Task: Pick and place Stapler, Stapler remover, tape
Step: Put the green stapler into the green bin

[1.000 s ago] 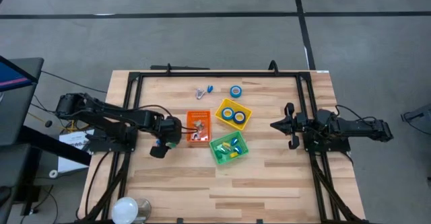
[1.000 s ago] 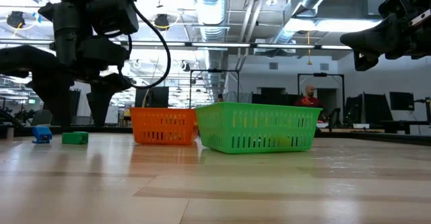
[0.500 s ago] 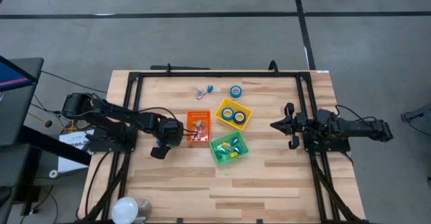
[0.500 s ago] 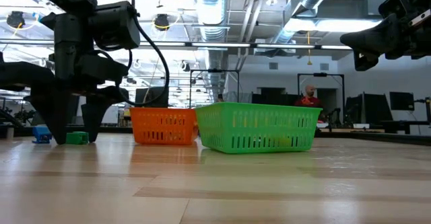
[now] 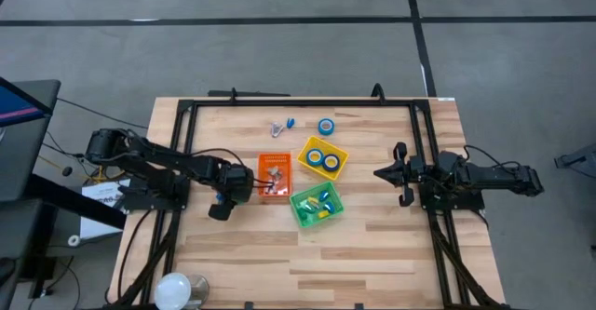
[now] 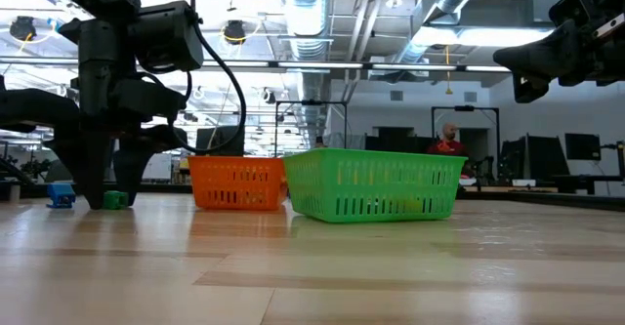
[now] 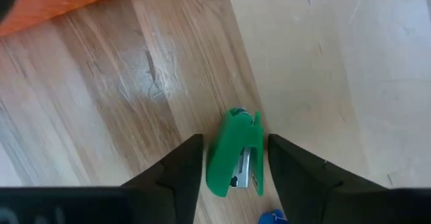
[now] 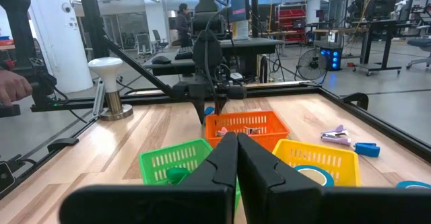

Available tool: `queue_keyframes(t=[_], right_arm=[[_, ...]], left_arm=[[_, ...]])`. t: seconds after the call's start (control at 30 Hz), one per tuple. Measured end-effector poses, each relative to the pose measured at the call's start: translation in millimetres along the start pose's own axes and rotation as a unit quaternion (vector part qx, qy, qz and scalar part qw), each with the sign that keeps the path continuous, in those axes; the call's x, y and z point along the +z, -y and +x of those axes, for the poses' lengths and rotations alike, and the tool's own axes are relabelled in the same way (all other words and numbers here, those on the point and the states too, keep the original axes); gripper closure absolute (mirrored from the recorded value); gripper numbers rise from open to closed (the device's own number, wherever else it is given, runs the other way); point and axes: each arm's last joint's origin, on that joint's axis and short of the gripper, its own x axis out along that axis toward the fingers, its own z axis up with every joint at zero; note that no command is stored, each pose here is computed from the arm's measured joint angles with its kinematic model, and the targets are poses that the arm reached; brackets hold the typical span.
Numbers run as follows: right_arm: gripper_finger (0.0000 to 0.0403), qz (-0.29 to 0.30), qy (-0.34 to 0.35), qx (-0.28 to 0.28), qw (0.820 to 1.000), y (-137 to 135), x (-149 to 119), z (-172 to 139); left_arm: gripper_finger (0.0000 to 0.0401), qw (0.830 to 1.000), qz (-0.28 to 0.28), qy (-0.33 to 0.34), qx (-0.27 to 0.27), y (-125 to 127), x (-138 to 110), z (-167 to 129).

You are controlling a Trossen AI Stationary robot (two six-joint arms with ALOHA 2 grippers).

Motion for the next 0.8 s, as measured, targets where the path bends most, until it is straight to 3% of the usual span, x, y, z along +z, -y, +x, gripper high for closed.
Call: queue_keyframes(t=[0.47,0.8], right_arm=[[0.0402,0.0,0.0,0.0,1.0,0.0,0.0,0.0],[0.0402,0.0,0.0,0.0,1.0,0.0,0.1,0.0]], left_arm=[[0.0289,1.0,0.0,0.0,0.0,0.0,0.0,-0.1],[0.0299,1.0,0.0,0.0,0.001,0.0,-0.1,-0.1]])
